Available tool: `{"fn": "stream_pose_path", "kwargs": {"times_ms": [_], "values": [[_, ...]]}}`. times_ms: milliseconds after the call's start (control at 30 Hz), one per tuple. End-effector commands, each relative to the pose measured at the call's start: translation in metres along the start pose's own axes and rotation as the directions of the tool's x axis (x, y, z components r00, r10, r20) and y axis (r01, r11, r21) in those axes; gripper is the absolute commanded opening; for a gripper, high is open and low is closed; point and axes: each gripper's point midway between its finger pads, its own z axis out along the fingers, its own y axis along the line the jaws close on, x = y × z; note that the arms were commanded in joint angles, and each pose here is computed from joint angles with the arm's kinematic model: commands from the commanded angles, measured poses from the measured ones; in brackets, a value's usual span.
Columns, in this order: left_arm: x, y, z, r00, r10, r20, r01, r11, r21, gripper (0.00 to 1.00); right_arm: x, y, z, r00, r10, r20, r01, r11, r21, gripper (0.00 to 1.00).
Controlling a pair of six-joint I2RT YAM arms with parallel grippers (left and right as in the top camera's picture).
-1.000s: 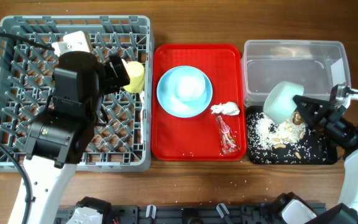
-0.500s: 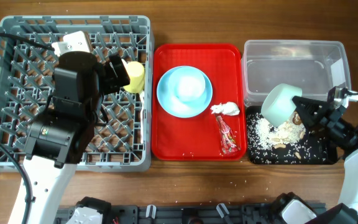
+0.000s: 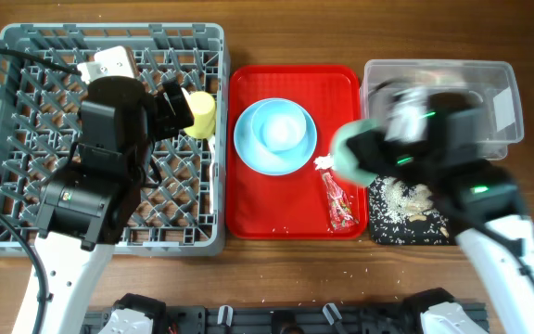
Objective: Sort waste into correct bins and load items into the dishwasher rack
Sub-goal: 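Set the empty green bowl back on the red tray and release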
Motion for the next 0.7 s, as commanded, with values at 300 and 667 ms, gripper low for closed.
{"fn": "stream_pose_path", "kwargs": {"times_ms": [300, 667], "values": [[-0.001, 0.003, 0.0, 1.0, -0.011, 0.008, 0.011, 1.0, -0.013, 1.0, 0.121, 0.005, 0.148, 0.872, -0.327, -0.365, 0.42, 0.882, 0.213, 0.21], [-0.001, 0.003, 0.0, 1.0, -0.011, 0.008, 0.011, 1.0, -0.013, 1.0, 0.067, -0.05, 0.063, 0.929, -0.171, -0.327, 0.293, 0.882, 0.37, 0.4]]}}
